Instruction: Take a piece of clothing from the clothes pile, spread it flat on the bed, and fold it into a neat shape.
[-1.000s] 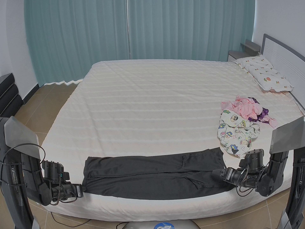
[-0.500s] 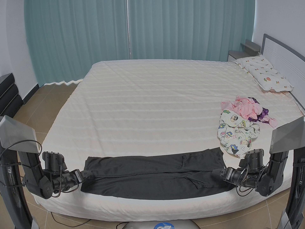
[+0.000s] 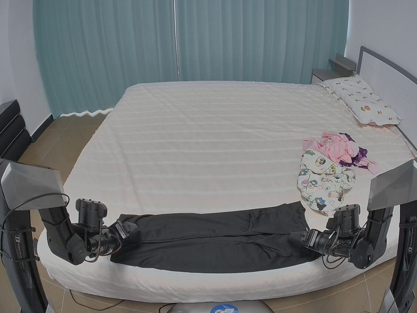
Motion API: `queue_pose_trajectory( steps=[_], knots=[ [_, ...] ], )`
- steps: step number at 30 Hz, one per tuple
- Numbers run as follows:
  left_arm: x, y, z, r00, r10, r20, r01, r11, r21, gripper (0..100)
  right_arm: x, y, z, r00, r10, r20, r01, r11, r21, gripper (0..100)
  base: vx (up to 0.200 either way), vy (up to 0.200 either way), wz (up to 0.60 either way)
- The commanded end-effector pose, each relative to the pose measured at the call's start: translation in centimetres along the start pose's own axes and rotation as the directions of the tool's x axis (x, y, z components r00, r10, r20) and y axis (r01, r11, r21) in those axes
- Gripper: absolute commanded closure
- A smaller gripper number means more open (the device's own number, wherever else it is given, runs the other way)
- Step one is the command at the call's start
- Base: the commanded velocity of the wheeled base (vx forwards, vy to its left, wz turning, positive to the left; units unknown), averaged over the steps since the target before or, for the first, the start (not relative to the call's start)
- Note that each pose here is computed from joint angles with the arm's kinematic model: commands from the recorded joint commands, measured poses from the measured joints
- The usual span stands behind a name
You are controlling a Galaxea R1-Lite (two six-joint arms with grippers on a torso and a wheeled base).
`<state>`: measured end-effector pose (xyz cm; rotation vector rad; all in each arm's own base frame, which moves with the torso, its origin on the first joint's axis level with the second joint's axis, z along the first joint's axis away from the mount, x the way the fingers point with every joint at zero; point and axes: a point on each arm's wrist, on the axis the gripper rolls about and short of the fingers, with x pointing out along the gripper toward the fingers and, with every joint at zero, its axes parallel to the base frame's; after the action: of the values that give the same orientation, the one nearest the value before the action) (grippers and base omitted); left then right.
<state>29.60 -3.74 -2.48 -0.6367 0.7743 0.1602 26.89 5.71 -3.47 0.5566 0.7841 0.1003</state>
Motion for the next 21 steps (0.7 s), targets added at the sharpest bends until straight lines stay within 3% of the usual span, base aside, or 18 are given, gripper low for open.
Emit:
queue_pose_trajectory(
  steps=[1,6,11,17,18,21],
  knots=[
    [1.1,0.3,-0.1,0.999,0.033,0.01,-0.033,0.999,-0.004,100,0.1,-0.1,-0.1,1.0,-0.003,-0.006,0.003,1.0,0.001,0,0.0,0.0,0.0],
    [0.9,0.4,0.0,0.998,0.057,0.033,-0.057,0.998,-0.005,100,0.1,-0.1,-0.1,1.0,-0.002,-0.004,0.002,1.0,0.0,0,0.0,0.0,0.0],
    [1.4,-0.3,1.1,0.988,0.08,0.136,-0.079,0.997,-0.017,100,0.1,-0.1,-0.1,1.0,-0.002,-0.003,0.002,1.0,0.0,0,0.0,0.0,0.0],
    [1.5,-1.0,2.1,0.977,0.024,0.211,-0.015,0.999,-0.048,100,0.1,-0.1,-0.1,1.0,-0.002,-0.003,0.002,1.0,0.0,0,0.0,0.0,0.0],
    [1.3,-1.4,2.5,0.966,-0.018,0.257,0.035,0.997,-0.063,100,0.1,-0.1,-0.1,1.0,-0.002,-0.003,0.002,1.0,0.0,0,0.0,0.0,0.0],
    [1.0,-0.9,1.9,0.967,-0.019,0.254,0.034,0.998,-0.053,100,0.1,-0.1,-0.1,1.0,-0.002,-0.006,0.002,1.0,0.0,0,0.0,0.0,0.0]
  ],
)
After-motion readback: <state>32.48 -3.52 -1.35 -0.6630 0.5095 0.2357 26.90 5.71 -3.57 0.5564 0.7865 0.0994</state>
